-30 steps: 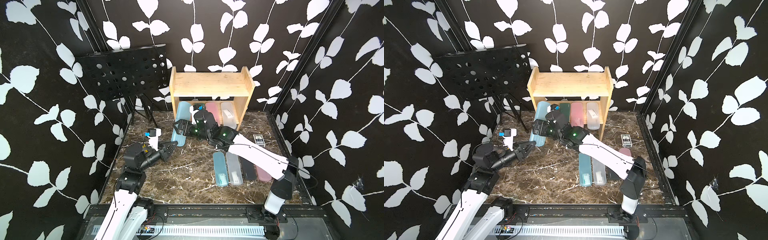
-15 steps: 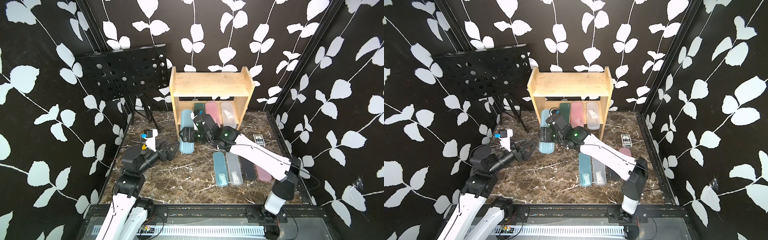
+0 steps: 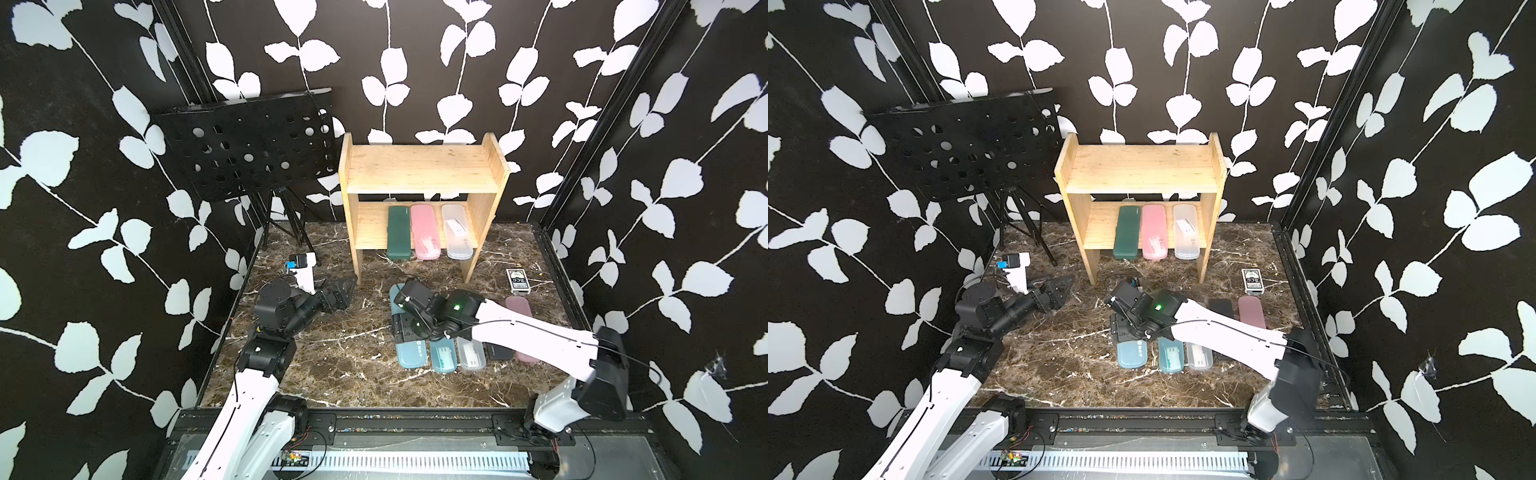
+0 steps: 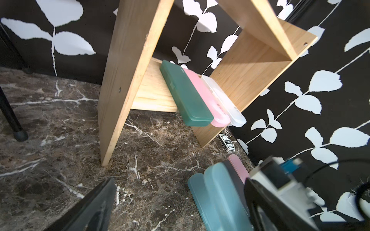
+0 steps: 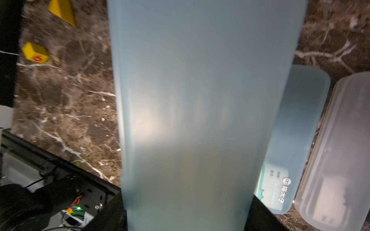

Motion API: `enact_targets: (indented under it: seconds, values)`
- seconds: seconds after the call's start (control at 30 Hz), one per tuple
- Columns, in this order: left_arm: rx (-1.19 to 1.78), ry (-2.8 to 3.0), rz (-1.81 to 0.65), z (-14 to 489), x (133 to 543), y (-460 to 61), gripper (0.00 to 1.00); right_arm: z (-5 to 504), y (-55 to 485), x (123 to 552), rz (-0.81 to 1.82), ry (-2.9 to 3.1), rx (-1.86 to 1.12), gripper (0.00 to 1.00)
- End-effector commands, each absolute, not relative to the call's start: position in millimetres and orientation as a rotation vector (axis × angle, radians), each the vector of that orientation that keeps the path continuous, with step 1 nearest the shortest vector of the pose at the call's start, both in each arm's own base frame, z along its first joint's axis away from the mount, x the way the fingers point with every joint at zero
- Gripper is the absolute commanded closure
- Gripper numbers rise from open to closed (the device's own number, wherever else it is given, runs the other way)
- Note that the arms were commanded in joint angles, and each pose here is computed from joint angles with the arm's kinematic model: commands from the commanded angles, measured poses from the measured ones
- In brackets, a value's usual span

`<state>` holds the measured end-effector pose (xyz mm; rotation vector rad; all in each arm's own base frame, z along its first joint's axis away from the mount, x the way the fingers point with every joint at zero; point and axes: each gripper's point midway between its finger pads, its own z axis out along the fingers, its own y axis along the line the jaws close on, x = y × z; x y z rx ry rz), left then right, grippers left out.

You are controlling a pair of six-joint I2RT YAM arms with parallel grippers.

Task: Remove the pencil cases from the shelf
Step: Place the pencil case at the center of the board.

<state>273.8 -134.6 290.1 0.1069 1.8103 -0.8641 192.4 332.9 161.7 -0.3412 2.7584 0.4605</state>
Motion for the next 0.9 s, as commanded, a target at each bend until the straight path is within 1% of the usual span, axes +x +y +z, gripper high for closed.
enact_targets:
  seconds: [0.0,0.2,0.47,0.5,0.6,0.87]
  values:
    - [0.12,1.767,-0.871,300,275,-136,0.01,144,341,199,0.447,2.769,-0.31,0.25]
    - [0.131,1.799,-0.871,292,276,-138,0.01,99,343,205,0.364,2.861,-0.325,0.24]
    - [0.136,1.827,-0.859,283,278,-138,0.01,76,327,216,0.274,2.898,-0.285,0.23]
    - [0.138,1.827,-0.858,283,278,-138,0.01,65,318,213,0.235,2.919,-0.284,0.23]
    - [0.137,1.836,-0.856,280,280,-138,0.01,55,307,214,0.189,2.941,-0.278,0.21]
    - [0.137,1.844,-0.841,278,283,-138,0.01,39,303,217,0.159,2.953,-0.266,0.21]
